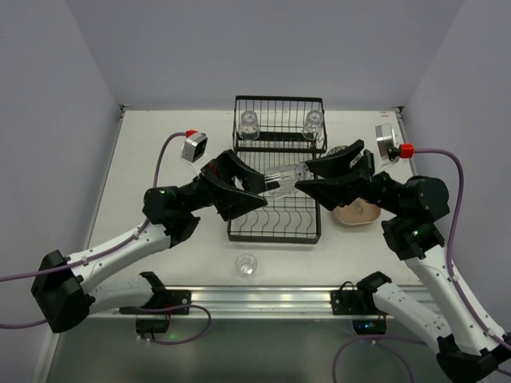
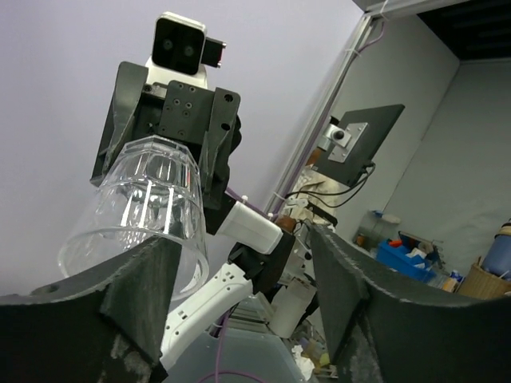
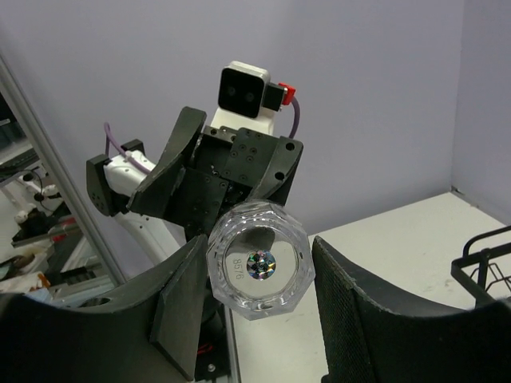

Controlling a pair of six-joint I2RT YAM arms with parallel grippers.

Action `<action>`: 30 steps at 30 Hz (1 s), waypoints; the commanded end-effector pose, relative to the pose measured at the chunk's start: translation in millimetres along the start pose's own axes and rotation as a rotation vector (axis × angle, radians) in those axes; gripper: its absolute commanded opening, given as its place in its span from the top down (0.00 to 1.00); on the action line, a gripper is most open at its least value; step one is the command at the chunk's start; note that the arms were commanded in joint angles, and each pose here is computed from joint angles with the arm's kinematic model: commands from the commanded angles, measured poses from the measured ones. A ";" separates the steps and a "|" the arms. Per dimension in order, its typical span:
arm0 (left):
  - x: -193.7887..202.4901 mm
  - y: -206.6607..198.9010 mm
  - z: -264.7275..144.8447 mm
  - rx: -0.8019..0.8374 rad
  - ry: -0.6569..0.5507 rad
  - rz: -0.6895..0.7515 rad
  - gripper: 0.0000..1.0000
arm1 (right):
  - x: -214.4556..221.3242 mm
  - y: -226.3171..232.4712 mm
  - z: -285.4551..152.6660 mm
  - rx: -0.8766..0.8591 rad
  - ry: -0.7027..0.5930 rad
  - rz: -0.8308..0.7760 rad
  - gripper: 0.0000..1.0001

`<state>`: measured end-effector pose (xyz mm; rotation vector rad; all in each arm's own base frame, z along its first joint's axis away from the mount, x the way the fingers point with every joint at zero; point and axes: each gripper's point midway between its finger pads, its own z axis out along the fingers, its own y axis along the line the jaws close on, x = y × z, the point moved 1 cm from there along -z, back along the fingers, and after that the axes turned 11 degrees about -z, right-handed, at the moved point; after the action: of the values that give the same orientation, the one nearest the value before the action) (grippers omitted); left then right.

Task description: Unload the mixed dishes from the dish rack

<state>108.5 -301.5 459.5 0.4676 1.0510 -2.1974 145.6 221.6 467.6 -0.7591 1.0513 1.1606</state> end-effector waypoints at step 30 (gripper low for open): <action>76.6 153.5 -95.8 -1.103 0.809 0.351 1.00 | 23.0 -77.9 -230.1 1.441 0.257 -0.021 0.01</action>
<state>193.2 -347.6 343.4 0.6150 1.8987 -1.1900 179.8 67.9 382.1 0.0772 1.5968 0.4163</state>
